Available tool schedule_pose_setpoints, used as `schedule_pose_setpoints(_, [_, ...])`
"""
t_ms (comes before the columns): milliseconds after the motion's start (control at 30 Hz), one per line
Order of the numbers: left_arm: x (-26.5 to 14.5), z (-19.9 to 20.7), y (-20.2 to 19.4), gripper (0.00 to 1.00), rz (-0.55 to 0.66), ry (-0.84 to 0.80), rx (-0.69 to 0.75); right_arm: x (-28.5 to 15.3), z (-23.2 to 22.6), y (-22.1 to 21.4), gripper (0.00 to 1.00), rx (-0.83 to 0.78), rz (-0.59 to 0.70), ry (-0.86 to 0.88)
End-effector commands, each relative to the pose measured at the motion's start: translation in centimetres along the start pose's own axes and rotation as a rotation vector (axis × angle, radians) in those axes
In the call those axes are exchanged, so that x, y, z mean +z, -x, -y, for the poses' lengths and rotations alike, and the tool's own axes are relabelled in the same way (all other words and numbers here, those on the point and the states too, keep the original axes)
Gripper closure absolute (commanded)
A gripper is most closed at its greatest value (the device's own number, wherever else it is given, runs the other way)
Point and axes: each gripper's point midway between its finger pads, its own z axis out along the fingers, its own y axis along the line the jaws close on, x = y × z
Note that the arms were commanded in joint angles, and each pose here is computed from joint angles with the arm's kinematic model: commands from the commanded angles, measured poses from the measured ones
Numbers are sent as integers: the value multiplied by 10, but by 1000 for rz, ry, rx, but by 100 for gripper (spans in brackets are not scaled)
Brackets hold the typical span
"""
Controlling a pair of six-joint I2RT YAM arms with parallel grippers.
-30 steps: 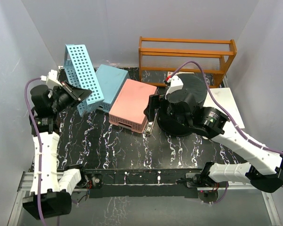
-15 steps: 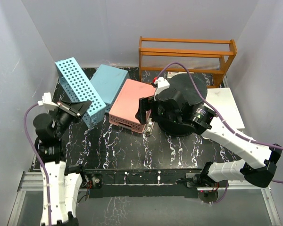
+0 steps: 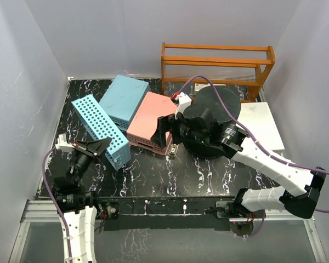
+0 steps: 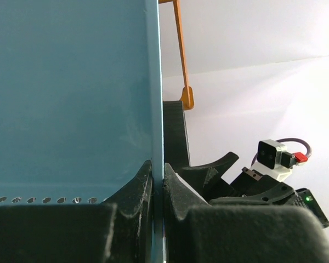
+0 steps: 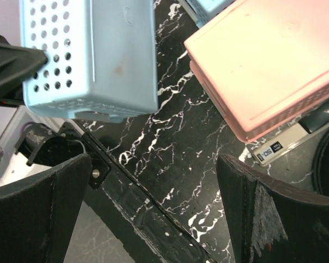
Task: Turn the large container upside down
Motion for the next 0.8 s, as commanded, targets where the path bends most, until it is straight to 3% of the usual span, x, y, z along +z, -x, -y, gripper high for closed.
schedule_pose_setpoints(0, [-16, 14, -16, 100, -34, -104, -29, 0, -22, 18, 2, 38, 73, 109])
schedule_pose_setpoints(233, [-18, 7, -25, 100, -70, -159, -30, 20, -43, 4, 2, 89, 19, 228])
schedule_pose_setpoints(767, [-17, -62, -40, 100, -132, 70, 4, 93, -68, -34, 3, 158, -151, 375])
